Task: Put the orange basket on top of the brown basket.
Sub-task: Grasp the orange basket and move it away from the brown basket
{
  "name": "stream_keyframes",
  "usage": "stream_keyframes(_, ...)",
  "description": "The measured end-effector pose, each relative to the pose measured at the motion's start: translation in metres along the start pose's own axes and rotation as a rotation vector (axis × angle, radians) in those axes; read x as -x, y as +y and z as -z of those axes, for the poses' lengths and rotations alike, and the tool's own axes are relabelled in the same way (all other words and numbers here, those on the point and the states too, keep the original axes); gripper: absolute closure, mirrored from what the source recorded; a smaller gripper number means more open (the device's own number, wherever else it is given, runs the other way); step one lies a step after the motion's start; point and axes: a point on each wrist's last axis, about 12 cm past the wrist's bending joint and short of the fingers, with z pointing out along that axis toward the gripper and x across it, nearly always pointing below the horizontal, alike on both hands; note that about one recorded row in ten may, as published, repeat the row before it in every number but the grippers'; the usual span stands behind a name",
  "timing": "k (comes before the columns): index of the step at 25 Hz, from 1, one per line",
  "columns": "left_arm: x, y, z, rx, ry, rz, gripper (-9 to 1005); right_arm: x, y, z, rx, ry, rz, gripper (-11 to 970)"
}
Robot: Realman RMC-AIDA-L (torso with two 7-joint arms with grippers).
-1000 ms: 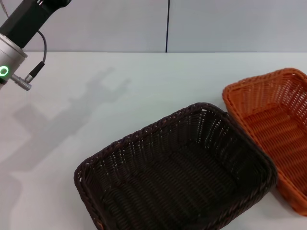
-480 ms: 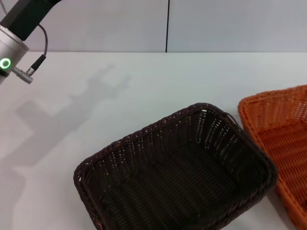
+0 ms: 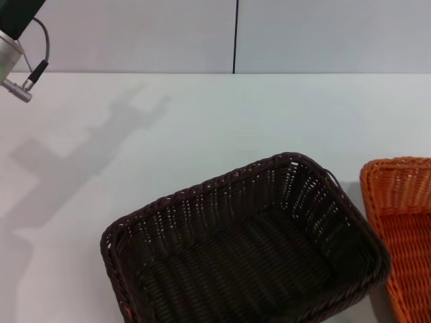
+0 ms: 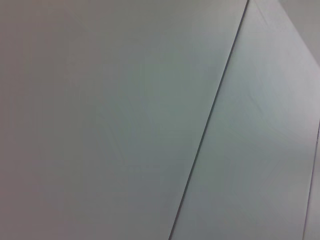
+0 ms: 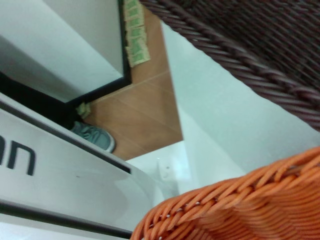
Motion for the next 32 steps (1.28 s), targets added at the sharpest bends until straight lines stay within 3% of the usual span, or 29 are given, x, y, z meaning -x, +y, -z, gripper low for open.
stream_keyframes(5, -0.001, 0.002, 0.002, 0.01, 0.002, 0.002, 165, 0.004, 0.002, 0.004, 0.013, -0.021, 0.021, 333)
stream_keyframes(10, 0.0, 0.002, 0.004, 0.012, 0.001, 0.002, 165, 0.009, 0.001, 0.039, -0.076, -0.102, 0.045, 335)
stream_keyframes(13, -0.002, 0.003, 0.005, 0.016, 0.005, 0.006, 165, 0.014, -0.002, 0.078, -0.254, -0.182, 0.051, 335)
stream_keyframes(14, -0.003, 0.003, 0.006, 0.018, 0.007, 0.008, 165, 0.014, -0.002, 0.078, -0.254, -0.182, 0.051, 336)
stream_keyframes(19, -0.005, 0.004, 0.008, 0.024, 0.012, 0.015, 165, 0.026, -0.018, 0.112, -0.515, -0.265, 0.062, 337)
stream_keyframes(23, -0.006, 0.005, 0.012, 0.031, 0.013, 0.016, 165, 0.035, -0.039, 0.11, -0.656, -0.257, 0.067, 338)
stream_keyframes(32, -0.006, 0.007, 0.018, 0.049, 0.014, 0.018, 166, 0.043, -0.071, 0.078, -0.679, -0.172, 0.093, 341)
